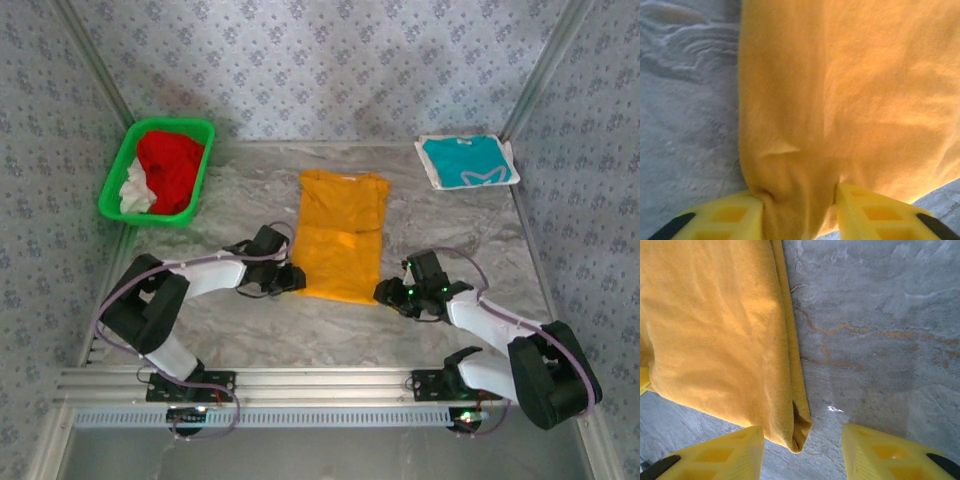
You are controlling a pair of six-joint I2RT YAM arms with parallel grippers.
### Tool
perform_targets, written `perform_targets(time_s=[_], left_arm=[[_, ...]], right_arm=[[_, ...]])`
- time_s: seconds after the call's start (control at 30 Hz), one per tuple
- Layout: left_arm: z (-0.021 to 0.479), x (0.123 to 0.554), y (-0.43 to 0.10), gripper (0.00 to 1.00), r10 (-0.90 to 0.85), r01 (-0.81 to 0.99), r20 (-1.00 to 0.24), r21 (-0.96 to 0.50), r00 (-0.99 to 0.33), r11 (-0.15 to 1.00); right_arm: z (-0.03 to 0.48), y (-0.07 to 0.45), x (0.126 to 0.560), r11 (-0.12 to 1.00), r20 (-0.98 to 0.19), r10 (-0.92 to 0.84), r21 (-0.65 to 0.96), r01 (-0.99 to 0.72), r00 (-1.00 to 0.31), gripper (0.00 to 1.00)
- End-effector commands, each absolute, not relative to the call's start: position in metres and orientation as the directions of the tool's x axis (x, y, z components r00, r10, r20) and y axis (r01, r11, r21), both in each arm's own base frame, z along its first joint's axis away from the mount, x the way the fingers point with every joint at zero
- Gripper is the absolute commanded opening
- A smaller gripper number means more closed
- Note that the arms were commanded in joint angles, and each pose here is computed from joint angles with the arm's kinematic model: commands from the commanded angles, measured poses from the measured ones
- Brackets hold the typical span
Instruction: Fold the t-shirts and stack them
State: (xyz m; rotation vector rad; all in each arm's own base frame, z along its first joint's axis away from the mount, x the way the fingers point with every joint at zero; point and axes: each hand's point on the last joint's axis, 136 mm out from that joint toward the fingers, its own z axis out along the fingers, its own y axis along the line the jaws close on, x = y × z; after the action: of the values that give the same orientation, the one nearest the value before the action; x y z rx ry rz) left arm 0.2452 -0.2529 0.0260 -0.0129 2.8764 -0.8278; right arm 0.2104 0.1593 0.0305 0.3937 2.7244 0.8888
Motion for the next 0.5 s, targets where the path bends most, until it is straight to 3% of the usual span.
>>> perform_targets(time_s=[0.0, 0.37, 0.47], left_arm=[[0.045, 0.264, -0.282, 0.30, -0.011, 0.128, -0.225, -0.595, -0.974, 0.793], [0.045, 0.257, -0.274, 0.02, -0.022, 0.121, -0.231, -0.586, -0.973, 0.802], [0.045, 0.257, -0.273, 0.00, -0.022, 0.119, -0.229, -0.584, -0.973, 0.803]], right_arm=[[0.030, 0.156, 0.210, 0.783, -0.165, 0.327, 0.599, 0.169, -0.931, 0.47], [0.036, 0.169, 0.204, 0.714, -0.102, 0.343, 0.675, 0.189, -0.934, 0.51], [0.041, 0.170, 0.213, 0.706, -0.122, 0.358, 0.684, 0.183, -0.926, 0.52]])
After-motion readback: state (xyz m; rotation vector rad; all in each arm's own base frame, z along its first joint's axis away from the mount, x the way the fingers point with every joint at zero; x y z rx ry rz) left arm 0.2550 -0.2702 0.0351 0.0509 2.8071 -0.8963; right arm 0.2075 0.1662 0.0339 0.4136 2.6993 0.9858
